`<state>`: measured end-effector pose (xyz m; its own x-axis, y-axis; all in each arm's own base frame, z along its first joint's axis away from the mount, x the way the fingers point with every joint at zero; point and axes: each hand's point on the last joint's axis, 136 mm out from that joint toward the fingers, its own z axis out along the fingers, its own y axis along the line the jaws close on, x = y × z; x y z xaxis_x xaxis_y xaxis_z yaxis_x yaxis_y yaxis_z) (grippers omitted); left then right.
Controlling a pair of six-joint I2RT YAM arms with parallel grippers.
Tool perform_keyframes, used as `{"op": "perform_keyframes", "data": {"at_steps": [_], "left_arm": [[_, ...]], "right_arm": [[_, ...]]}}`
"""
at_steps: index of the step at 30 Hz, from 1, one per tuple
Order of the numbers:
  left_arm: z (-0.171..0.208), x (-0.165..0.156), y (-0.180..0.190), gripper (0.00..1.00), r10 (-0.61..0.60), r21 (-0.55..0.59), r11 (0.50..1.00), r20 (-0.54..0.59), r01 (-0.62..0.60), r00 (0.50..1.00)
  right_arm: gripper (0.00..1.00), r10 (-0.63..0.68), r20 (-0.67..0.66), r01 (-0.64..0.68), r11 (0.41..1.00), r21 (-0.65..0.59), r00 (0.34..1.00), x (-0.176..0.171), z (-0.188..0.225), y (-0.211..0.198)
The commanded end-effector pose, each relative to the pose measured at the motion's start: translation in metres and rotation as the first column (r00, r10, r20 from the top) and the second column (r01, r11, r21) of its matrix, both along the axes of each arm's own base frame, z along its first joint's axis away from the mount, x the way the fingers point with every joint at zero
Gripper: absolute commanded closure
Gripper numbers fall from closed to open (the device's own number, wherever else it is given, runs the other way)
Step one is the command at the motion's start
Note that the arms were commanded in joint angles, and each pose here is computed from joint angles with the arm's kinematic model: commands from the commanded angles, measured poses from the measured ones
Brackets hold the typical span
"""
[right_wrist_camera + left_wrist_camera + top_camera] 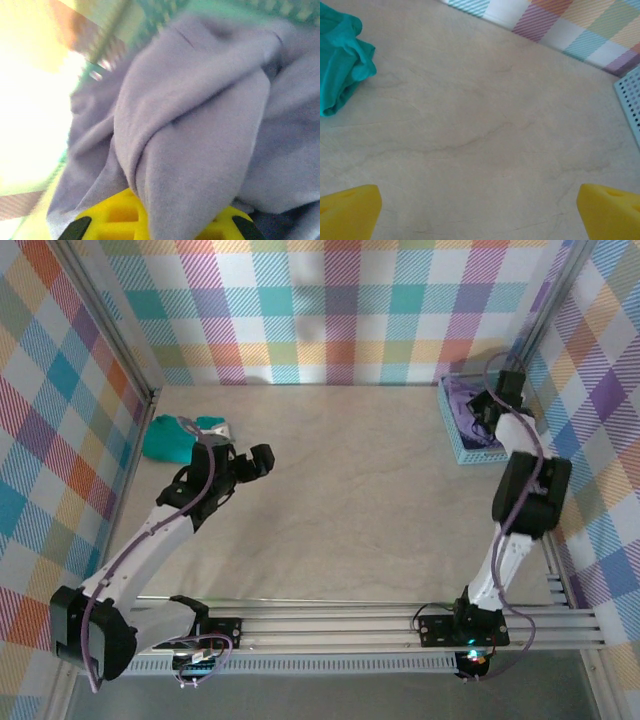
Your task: Fold the inside-out t-shirt
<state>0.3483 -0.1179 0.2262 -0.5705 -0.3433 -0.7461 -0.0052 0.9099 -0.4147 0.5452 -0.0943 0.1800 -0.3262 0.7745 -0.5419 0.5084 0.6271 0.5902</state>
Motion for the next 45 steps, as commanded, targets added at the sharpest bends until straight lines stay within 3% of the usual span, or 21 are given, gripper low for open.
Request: {"op": "perform_keyframes", "data": {"at_steps": [1,4,9,12,18,20,22,26,28,30,33,37,39,42,45], "left_arm": [[0.01,-0.01,-0.006,0.0,-0.014,-0.051,0.999,0.017,0.014,1.0],[0.02,-0.014,-0.008,0.0,-0.024,-0.072,0.997,0.038,0.027,0.999],[0.038,-0.018,0.006,0.0,0.028,-0.046,0.999,0.085,-0.024,0.996],[0.038,-0.024,0.023,0.0,0.095,0.001,0.995,0.076,-0.095,0.993],[0.055,-0.042,0.064,0.0,0.243,0.087,0.963,0.113,-0.253,0.963],[0.059,-0.052,0.074,0.0,0.273,0.105,0.952,0.121,-0.286,0.954],[0.06,-0.06,0.079,0.0,0.282,0.107,0.949,0.127,-0.296,0.951],[0.054,-0.068,0.07,0.0,0.223,0.077,0.969,0.117,-0.233,0.968],[0.042,-0.067,0.057,0.0,0.167,0.058,0.983,0.079,-0.172,0.983],[0.023,-0.066,0.039,0.0,0.09,0.026,0.996,0.02,-0.09,0.996],[-0.008,-0.067,0.014,0.0,-0.011,-0.035,0.999,-0.072,0.008,0.997],[-0.044,-0.079,-0.016,0.02,-0.158,-0.087,0.985,-0.132,0.147,0.979],[-0.057,-0.09,-0.038,0.05,-0.262,-0.101,0.963,-0.132,0.249,0.956],[-0.08,-0.112,-0.071,0.08,-0.395,-0.076,0.919,-0.145,0.388,0.907],[-0.099,-0.127,-0.089,0.1,-0.454,-0.009,0.888,-0.18,0.46,0.872]], "right_arm": [[1.0,-0.025,0.548,0.085,0.993,-0.085,0.836,-0.041,0.212,0.013],[1.0,0.058,0.677,0.053,0.988,-0.142,0.734,-0.082,0.284,0.045],[1.0,0.301,0.775,-0.17,0.954,-0.248,0.556,-0.142,0.378,0.129],[1.0,0.423,0.776,-0.346,0.896,-0.279,0.469,-0.169,0.405,0.18],[1.0,0.605,0.727,-0.664,0.693,-0.281,0.323,-0.2,0.404,0.281],[1.0,0.617,0.708,-0.723,0.655,-0.219,0.344,-0.198,0.384,0.299],[1.0,0.619,0.668,-0.76,0.639,-0.123,0.413,-0.183,0.345,0.311],[0.99,0.638,0.456,-0.714,0.7,-0.007,0.621,-0.127,0.229,0.316],[0.85,0.658,0.272,-0.672,0.739,-0.052,0.702,-0.084,0.163,0.312],[0.6,0.654,0.027,-0.643,0.75,-0.153,0.756,-0.043,0.101,0.297],[0.46,0.621,-0.249,-0.669,0.683,-0.294,0.744,-0.026,0.045,0.274],[0.23,0.726,-0.283,-0.773,0.536,-0.34,0.627,-0.087,0.027,0.295],[0.17,0.759,-0.305,-0.816,0.504,-0.284,0.575,-0.132,0.01,0.302],[0.17,0.756,-0.416,-0.858,0.493,-0.146,0.506,-0.201,-0.036,0.294],[0.17,0.701,-0.524,-0.841,0.538,-0.056,0.484,-0.25,-0.074,0.269]]}}
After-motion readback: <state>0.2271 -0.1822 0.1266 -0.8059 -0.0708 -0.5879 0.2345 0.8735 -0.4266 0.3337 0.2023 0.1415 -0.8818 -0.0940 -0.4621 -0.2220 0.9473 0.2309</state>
